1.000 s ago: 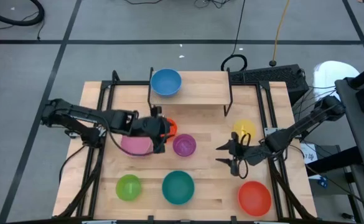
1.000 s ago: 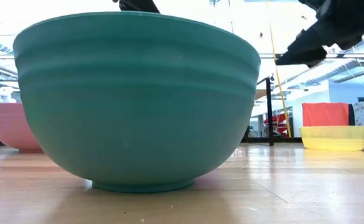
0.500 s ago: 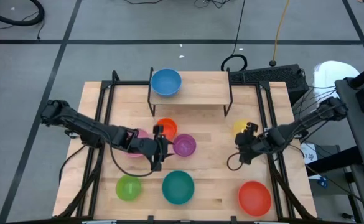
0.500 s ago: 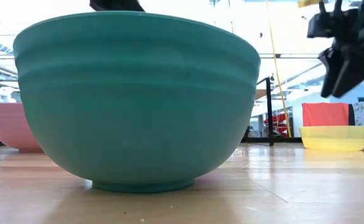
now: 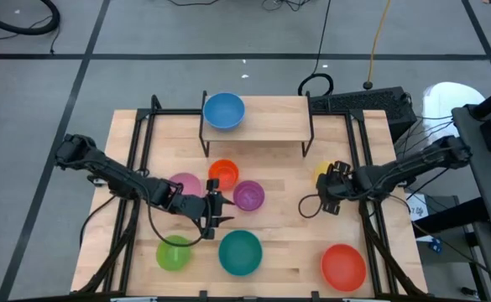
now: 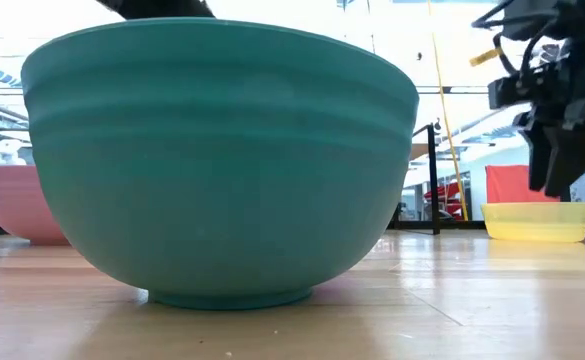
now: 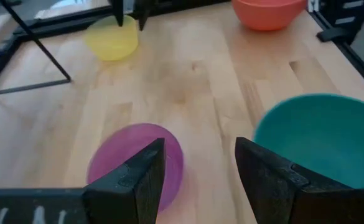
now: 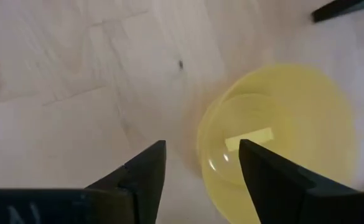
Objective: Place and stack bowls onto a shelf
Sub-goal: Put the yellow bowl on the shelf
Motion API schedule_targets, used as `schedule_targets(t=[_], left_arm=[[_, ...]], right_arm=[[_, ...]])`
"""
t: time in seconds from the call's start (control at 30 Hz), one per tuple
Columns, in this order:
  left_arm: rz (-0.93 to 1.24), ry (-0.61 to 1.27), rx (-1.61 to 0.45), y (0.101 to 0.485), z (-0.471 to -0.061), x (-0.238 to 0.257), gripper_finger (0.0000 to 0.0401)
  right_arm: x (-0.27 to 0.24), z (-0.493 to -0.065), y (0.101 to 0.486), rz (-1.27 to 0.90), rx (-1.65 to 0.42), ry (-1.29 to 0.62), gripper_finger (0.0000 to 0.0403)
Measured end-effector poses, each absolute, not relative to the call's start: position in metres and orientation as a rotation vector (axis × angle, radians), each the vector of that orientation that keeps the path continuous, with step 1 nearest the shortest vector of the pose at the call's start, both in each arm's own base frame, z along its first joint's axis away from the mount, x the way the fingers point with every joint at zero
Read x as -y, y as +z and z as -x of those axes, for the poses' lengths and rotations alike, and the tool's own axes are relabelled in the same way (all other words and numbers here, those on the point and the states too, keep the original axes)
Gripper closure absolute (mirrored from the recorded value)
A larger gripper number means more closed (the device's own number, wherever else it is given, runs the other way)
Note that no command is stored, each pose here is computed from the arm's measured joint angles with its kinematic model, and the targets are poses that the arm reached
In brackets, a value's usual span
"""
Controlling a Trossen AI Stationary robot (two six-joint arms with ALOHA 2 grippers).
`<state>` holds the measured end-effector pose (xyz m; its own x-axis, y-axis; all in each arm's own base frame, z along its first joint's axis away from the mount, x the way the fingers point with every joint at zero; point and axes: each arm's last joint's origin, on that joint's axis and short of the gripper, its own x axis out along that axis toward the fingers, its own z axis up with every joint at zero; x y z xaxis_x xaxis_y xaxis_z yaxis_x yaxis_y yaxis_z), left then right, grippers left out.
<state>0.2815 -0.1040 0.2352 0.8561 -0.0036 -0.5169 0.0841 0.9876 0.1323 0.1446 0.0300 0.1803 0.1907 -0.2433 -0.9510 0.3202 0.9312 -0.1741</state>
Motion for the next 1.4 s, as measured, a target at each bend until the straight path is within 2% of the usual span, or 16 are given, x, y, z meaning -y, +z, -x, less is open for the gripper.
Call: schedule_targets(t=[0.43, 0.8, 1.07, 1.4], left_arm=[[-0.16, -0.06, -0.509, 0.238, -0.282, 0.107, 0.0201], [-0.168, -0.063, -0.505, 0.238, -0.282, 0.107, 0.0201], [-0.166, -0.063, -0.499, 0.239, -0.282, 0.108, 0.0201], [-0.165, -0.063, -0.498, 0.239, -0.283, 0.108, 0.0201]], right_arm=[[-0.016, -0.155, 0.157, -0.117, -1.411, -0.458, 0.028], [-0.015, -0.162, 0.154, -0.183, -1.407, -0.412, 0.0395], [-0.018, -0.169, 0.158, -0.244, -1.355, -0.391, 0.04], [-0.028, -0.194, 0.2, -0.282, -1.223, -0.303, 0.0402]])
